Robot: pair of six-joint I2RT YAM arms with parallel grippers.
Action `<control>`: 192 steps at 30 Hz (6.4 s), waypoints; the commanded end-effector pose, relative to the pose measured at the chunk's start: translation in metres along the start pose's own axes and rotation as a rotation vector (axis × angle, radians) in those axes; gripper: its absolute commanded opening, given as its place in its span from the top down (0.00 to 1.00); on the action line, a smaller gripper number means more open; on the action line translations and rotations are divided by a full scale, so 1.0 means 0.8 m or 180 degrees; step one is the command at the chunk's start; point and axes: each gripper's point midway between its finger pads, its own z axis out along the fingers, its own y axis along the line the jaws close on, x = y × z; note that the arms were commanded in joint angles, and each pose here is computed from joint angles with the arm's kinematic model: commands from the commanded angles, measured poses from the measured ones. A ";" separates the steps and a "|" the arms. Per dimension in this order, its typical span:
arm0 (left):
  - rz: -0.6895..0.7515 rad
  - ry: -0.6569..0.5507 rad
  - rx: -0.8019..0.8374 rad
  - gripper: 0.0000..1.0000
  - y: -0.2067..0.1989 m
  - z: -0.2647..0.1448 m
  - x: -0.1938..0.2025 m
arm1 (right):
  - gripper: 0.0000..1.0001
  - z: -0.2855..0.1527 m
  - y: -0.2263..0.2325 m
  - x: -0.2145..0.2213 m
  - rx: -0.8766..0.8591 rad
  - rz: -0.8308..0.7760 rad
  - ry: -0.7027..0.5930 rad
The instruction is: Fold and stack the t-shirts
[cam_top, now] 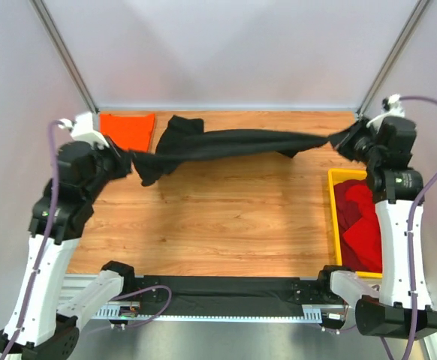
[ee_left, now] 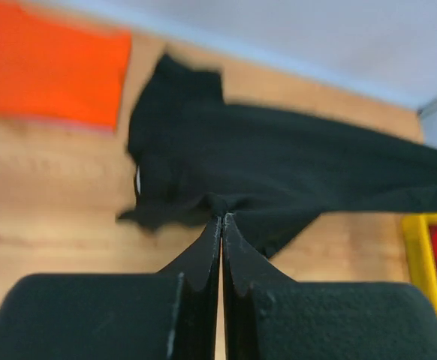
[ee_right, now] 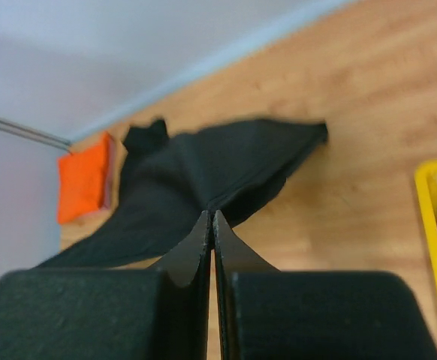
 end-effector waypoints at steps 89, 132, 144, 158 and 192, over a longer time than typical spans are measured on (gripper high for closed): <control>0.0232 0.2906 -0.0803 0.55 0.091 0.095 0.319 | 0.63 0.003 -0.243 0.309 0.1968 0.0628 0.1789; 0.0148 0.3015 -0.1768 0.96 0.168 0.096 0.432 | 1.00 -0.033 -0.316 0.388 0.2778 0.0904 0.1792; 0.0399 0.2998 -0.2207 1.00 0.198 0.063 0.416 | 1.00 -0.046 -0.308 0.393 0.2775 0.0797 0.1993; 0.0115 0.2538 -0.1171 0.48 0.109 0.100 0.332 | 0.65 -0.045 -0.261 0.368 0.2377 0.0815 0.1884; -0.0435 0.3247 -0.1147 0.55 0.087 0.238 0.410 | 0.55 0.036 -0.048 0.339 0.0344 -0.0744 0.1709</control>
